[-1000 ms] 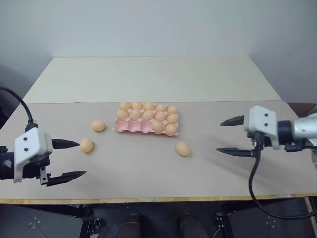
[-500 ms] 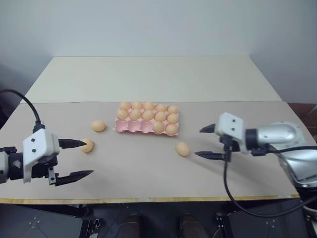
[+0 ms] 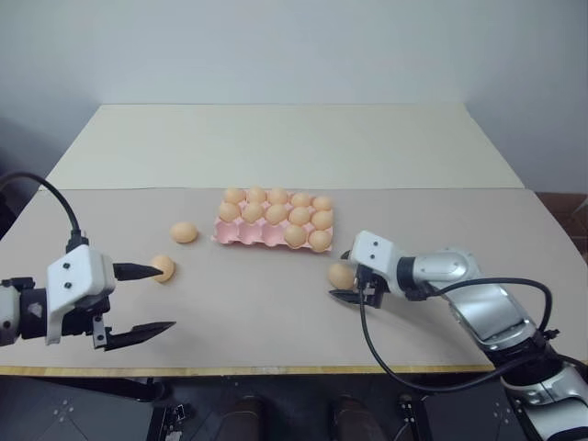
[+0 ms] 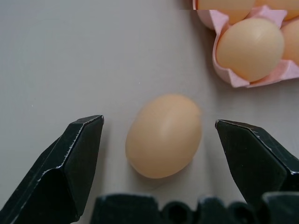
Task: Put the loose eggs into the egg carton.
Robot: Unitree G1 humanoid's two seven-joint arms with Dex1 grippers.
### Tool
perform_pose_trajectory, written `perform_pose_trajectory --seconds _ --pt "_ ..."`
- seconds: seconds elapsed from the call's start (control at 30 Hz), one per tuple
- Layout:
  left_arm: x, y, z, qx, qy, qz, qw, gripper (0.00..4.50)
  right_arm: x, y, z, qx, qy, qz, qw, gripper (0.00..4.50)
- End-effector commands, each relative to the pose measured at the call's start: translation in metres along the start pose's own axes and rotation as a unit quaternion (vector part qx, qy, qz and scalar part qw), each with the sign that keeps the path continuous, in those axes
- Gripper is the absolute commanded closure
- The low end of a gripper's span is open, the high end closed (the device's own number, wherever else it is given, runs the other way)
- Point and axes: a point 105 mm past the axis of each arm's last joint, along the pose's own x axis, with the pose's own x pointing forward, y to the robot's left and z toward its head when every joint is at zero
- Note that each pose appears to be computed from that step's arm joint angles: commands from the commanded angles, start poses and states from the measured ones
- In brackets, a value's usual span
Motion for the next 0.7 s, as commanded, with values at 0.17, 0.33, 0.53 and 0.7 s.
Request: perform_pose_trajectory --seconds 0.17,0.33,0.53,0.7 --pt "-0.008 0.003 0.004 0.020 0.002 0.019 1.000 0.00 -0.003 -0.005 0.009 -0.028 -0.019 -0.015 0.999 1.69" --pt "-0.009 0.004 0.002 0.019 0.003 0.023 1.000 0.00 -0.004 0.000 0.011 -0.033 -0.022 -0.005 0.999 2.29" --pt "-0.013 0.004 -0.002 0.017 0.011 0.035 0.999 0.00 -0.014 -0.009 0.057 -0.054 -0.099 -0.022 0.993 2.29" --pt "-0.015 0.001 -0.003 0.011 0.013 0.036 0.999 0.00 0.002 -0.025 0.113 -0.063 -0.188 -0.055 0.979 2.29"
